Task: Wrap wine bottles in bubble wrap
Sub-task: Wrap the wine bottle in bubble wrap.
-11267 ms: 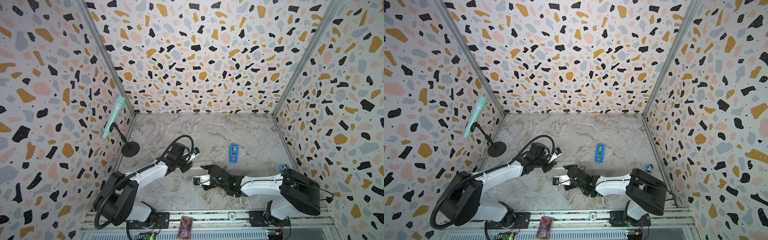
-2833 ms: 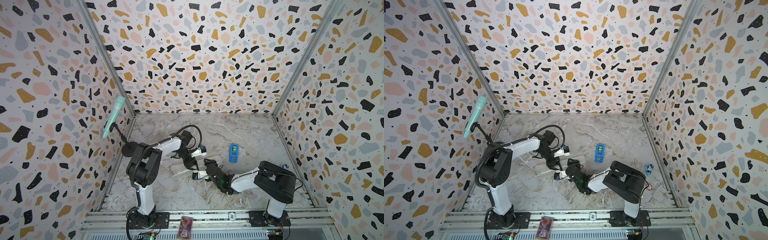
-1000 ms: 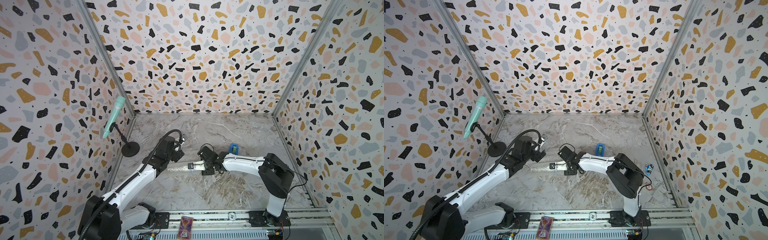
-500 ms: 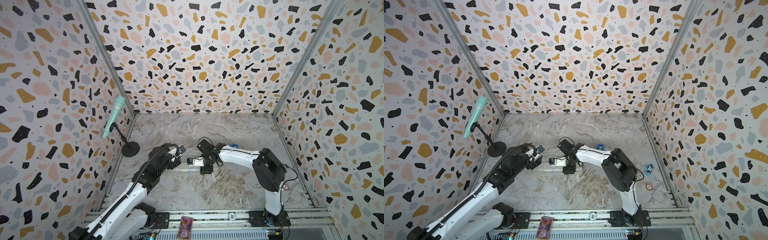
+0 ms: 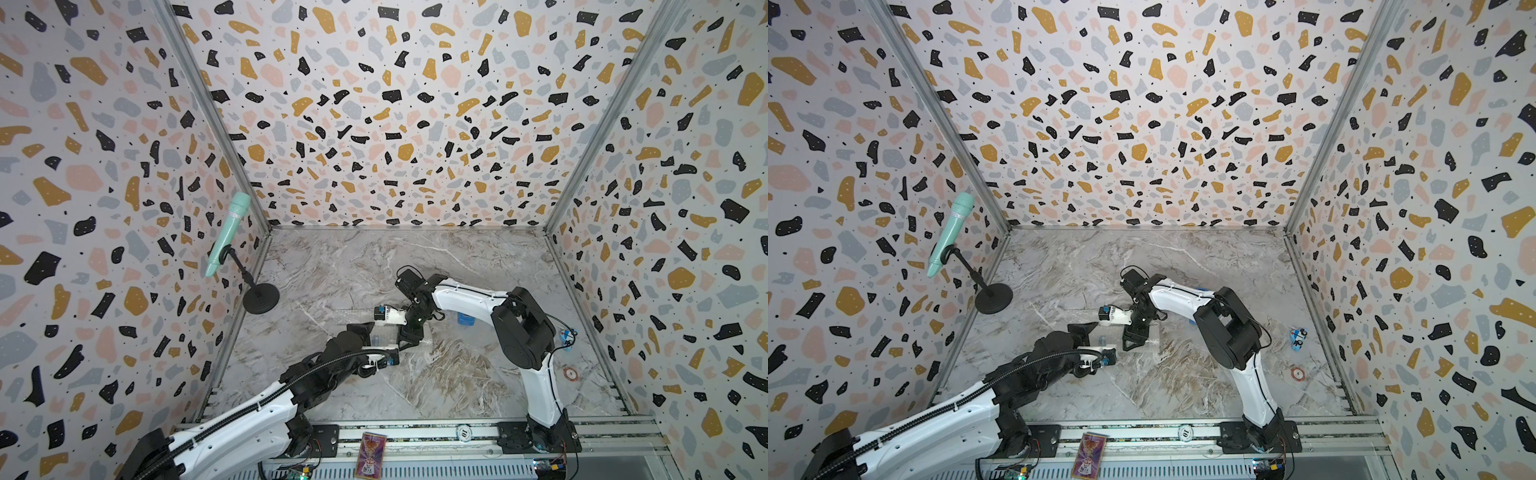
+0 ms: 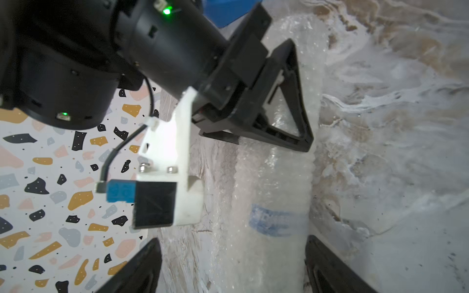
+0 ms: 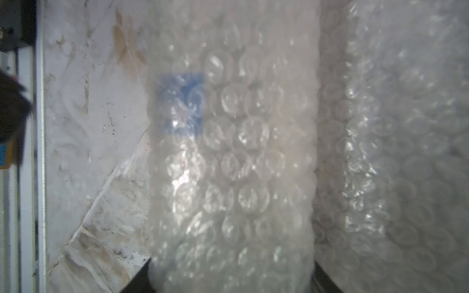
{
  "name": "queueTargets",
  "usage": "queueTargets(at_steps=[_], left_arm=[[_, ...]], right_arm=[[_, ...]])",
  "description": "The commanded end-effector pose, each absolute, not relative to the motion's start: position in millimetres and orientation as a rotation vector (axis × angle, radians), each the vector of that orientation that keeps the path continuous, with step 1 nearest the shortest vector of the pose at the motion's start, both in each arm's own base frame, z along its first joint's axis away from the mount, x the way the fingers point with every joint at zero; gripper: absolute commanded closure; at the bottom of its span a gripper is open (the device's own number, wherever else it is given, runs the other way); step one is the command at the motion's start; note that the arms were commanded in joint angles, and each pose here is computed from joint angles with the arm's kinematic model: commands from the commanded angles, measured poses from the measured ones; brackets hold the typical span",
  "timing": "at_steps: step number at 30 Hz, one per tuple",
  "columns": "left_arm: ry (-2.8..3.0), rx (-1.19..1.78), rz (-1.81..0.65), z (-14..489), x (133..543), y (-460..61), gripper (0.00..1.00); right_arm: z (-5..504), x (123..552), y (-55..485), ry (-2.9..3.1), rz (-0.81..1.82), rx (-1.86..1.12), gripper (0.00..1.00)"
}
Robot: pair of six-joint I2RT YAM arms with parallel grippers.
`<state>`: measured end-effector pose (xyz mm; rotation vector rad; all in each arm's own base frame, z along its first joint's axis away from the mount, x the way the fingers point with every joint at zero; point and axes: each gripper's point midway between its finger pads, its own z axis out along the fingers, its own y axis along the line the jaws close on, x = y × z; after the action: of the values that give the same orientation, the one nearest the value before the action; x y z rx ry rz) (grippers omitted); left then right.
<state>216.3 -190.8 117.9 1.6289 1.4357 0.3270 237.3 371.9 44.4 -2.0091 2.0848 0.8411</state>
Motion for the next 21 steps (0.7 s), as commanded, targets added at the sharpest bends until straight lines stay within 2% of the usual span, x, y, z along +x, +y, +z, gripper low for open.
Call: queueTargets(at_steps=[1,16,21], left_arm=[[1.405,1.606,0.482,123.2,225.9,-191.2,0.10],[1.372,1.698,0.534,87.6,235.5,-222.1,0.05],[1.362,1.650,0.553,90.1,241.8,-225.2,0.06]], right_arm=[[21.6,194.5,357.3,2.315,1.096,-2.024,0.69],[12.3,200.3,352.7,2.441,1.215,-1.949,0.65],[12.3,201.8,350.3,2.451,1.218,-1.941,0.64]])
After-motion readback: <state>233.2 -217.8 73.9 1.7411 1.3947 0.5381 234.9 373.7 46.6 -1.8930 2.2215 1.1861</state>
